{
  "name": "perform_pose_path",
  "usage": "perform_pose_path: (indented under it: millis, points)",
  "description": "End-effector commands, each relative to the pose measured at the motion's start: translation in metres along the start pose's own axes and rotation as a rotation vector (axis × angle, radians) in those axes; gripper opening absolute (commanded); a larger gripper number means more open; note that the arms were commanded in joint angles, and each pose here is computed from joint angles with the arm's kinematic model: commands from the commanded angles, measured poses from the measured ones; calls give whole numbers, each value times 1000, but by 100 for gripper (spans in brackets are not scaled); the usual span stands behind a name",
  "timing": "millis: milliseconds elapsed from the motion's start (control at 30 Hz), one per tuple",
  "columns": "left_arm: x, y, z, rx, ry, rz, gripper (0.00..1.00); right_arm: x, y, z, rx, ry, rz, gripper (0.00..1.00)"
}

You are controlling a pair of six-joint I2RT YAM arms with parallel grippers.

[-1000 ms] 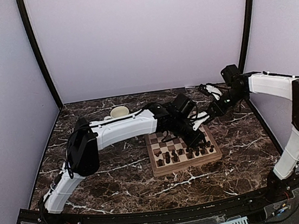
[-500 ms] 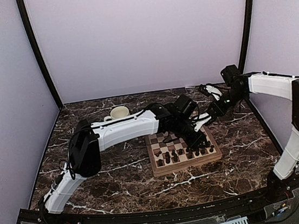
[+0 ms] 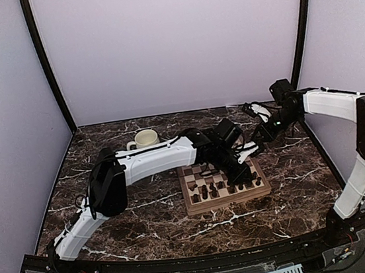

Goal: Set up the chess pieces on the board
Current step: Pick up the king from b8.

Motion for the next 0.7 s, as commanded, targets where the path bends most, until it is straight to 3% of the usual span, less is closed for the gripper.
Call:
perform_pose_path:
  millis: [0,300,467,667]
  points:
    - [-27,-28,-20,42,29,-74,6,-5,-2,0,-5,12,-24,4]
    - [-91,-57,-37,90,-30,-157,1,-7,-2,0,-14,17,-26,4]
    - [-122,-37,-32,114,-155,-90,0,-9,-3,1,-19,23,-30,4]
    - [-118,3,-26,74,-181,18,0,-9,-3,0,-17,24,-29,4]
Point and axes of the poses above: each gripper's point midway between its finger pads, its own x axis out along the fingers, its own z axis along the line the jaws close on, y = z × x, the point moved 4 cm from there along -x, back along the fingers, and after that the axes turned 8 degrees about -x, right-handed, at the moved point
